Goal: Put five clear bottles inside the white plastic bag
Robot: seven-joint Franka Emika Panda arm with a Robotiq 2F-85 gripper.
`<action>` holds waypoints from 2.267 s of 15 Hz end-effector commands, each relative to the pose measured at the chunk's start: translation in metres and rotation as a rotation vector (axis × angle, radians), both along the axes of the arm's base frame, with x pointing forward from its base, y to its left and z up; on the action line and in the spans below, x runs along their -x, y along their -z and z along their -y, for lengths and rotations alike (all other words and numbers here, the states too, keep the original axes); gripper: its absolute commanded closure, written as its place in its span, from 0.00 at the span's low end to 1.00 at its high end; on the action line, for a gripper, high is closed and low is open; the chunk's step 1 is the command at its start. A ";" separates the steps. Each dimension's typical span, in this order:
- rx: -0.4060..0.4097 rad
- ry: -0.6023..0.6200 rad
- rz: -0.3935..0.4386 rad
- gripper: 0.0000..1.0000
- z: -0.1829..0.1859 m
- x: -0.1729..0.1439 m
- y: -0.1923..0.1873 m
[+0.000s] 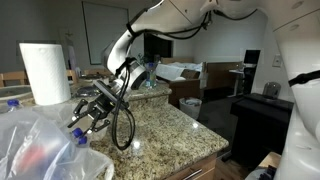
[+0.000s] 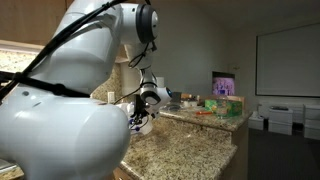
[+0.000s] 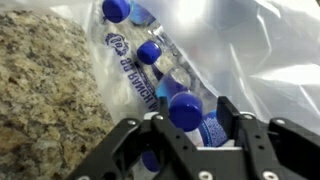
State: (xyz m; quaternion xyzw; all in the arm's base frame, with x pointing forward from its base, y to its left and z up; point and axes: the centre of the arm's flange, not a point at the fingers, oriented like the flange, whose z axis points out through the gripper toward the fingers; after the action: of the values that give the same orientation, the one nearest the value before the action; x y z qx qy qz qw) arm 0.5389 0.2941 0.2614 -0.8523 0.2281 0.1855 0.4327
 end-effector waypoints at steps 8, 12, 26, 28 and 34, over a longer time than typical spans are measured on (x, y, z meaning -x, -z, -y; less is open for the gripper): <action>0.023 0.013 0.029 0.00 0.020 -0.013 -0.002; 0.099 -0.055 0.102 0.00 0.058 -0.018 -0.044; 0.816 -0.512 0.376 0.00 0.270 0.081 -0.255; 0.914 -0.535 0.428 0.00 0.287 0.101 -0.269; 0.957 -0.490 0.445 0.00 0.302 0.110 -0.284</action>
State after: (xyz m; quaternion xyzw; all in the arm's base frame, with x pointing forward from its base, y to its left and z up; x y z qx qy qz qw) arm 0.4282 -0.0080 0.5450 -0.9994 -0.0137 -0.0275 -0.0187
